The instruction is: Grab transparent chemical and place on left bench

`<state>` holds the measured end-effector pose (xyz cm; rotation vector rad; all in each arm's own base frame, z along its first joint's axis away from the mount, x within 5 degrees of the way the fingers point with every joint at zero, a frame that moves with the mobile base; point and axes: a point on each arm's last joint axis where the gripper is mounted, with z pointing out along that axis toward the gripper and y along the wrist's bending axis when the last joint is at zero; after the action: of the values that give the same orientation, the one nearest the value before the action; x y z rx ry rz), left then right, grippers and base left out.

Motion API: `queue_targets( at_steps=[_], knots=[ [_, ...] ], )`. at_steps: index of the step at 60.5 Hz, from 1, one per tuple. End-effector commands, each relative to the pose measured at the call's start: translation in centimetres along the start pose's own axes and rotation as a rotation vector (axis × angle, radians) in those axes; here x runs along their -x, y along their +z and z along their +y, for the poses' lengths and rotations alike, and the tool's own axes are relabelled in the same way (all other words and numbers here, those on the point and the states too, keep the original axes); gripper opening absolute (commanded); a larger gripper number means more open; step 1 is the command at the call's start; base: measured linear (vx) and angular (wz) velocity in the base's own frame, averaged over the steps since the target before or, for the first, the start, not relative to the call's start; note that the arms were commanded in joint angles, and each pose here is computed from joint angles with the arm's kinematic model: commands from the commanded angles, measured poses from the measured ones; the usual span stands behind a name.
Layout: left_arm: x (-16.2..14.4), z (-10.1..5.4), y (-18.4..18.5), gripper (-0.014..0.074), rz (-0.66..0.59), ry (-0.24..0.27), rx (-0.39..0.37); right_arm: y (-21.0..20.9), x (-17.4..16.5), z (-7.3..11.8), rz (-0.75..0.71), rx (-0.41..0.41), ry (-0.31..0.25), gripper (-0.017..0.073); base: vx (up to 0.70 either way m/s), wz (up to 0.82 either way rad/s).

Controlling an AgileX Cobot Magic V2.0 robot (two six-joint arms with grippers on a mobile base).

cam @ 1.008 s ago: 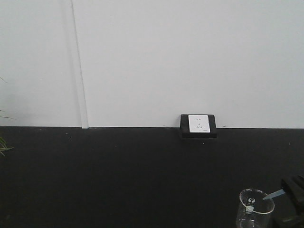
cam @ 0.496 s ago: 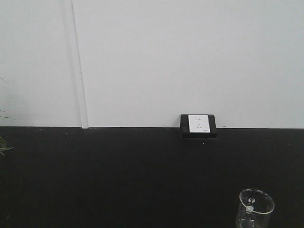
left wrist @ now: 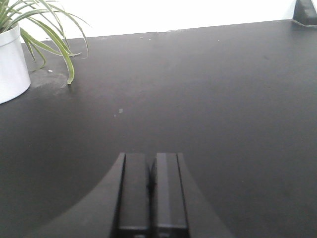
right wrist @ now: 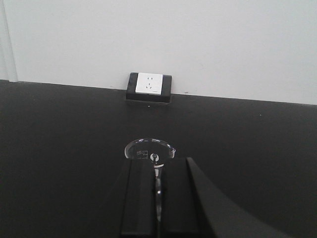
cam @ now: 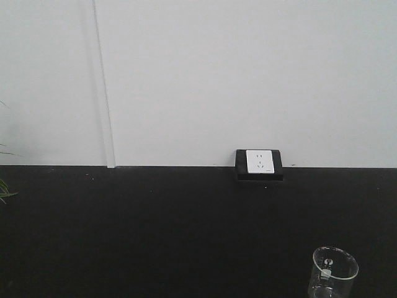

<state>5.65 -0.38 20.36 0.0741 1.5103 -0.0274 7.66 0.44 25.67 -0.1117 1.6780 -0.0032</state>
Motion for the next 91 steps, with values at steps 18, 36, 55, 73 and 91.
queue_targets(
  at_steps=[18,36,55,73,91],
  knots=[
    [0.28,0.01,-0.13,-0.0004,-0.081,-0.009,0.002,-0.14,1.52,0.01,-0.090,0.006,-0.009,0.0000,0.00,0.00],
    [0.28,0.01,-0.13,-0.0004,-0.081,-0.009,0.002,-0.14,1.52,0.01,-0.090,0.006,-0.009,0.0000,-0.04,-0.02],
    [0.28,0.01,-0.13,-0.0004,-0.081,-0.009,0.002,-0.14,1.52,0.01,-0.090,0.006,-0.009,0.0000,-0.19,-0.07],
    [0.28,0.01,-0.13,-0.0004,-0.081,-0.009,0.002,-0.14,1.52,0.01,-0.090,0.006,-0.009,0.0000,-0.32,-0.02],
    [0.28,0.01,-0.13,-0.0004,-0.081,-0.009,0.002,-0.14,1.52,0.01,-0.090,0.006,-0.009,0.0000,-0.41,0.01]
  ],
)
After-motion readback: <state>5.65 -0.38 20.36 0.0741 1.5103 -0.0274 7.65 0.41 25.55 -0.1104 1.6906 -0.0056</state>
